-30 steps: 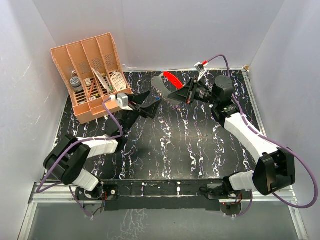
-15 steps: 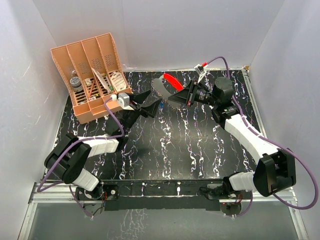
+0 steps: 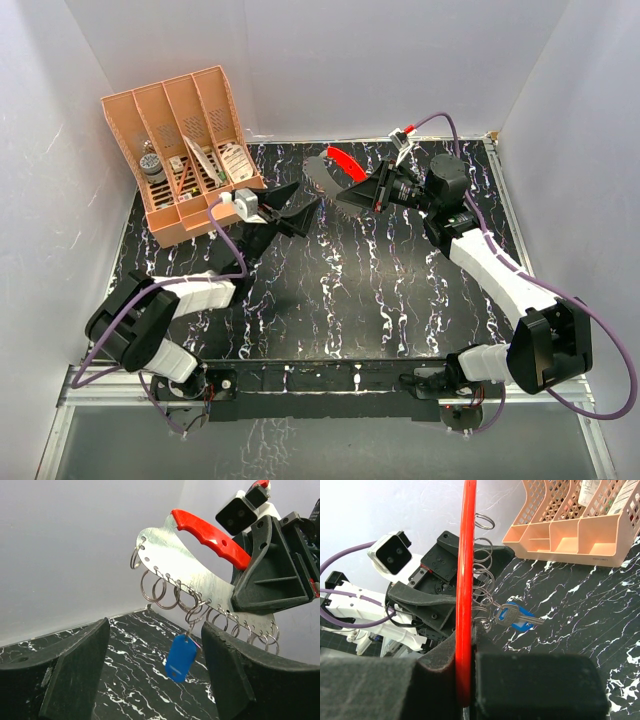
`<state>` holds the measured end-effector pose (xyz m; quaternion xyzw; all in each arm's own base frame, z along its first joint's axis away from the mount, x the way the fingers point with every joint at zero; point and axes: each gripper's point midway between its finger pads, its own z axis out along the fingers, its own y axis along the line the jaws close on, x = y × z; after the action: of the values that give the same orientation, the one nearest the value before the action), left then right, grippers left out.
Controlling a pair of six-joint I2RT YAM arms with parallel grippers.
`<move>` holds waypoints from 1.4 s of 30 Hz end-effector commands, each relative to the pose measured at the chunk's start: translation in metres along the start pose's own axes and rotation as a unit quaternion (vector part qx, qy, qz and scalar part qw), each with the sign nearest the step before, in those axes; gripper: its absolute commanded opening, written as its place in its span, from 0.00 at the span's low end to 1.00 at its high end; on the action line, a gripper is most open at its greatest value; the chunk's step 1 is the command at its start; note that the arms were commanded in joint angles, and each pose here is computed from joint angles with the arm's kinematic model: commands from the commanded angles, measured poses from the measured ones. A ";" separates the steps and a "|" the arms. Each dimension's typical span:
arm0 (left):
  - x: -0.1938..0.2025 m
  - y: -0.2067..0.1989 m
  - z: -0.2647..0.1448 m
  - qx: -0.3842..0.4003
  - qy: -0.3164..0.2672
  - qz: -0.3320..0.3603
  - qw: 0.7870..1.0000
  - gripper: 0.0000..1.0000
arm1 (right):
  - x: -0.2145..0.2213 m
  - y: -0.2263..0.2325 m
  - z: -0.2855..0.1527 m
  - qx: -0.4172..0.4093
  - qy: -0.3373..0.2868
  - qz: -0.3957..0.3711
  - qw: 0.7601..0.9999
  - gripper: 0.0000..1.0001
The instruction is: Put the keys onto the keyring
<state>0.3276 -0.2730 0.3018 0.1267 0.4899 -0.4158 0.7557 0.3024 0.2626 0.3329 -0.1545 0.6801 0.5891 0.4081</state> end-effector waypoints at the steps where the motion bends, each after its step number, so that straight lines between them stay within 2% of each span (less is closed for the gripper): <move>1: -0.064 -0.021 -0.008 0.040 -0.110 0.027 0.993 0.72 | -0.017 0.019 -0.005 -0.015 -0.026 -0.050 0.998 0.00; 14: -0.062 -0.020 -0.022 0.034 -0.102 0.029 0.994 0.73 | -0.010 0.020 -0.008 -0.022 -0.012 -0.076 0.997 0.00; 24: -0.051 -0.021 -0.030 0.038 -0.085 0.027 0.995 0.73 | 0.005 0.015 -0.018 -0.020 0.001 -0.166 0.986 0.00; 26: -0.060 -0.023 -0.034 0.039 -0.095 0.028 0.994 0.73 | 0.008 0.011 -0.019 -0.017 0.002 -0.181 0.983 0.00; 35: -0.051 -0.021 -0.050 0.031 -0.079 0.019 0.996 0.73 | 0.034 -0.010 -0.025 -0.007 0.021 -0.220 0.975 0.00; 42: -0.042 -0.020 -0.063 0.024 -0.066 0.011 0.997 0.72 | 0.053 -0.013 -0.038 -0.008 0.016 -0.279 0.960 0.00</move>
<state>0.2879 -0.2439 0.2579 0.1343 0.5251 -0.4073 0.7351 0.2702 0.2429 0.2600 -0.2997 0.6703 0.4869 0.4730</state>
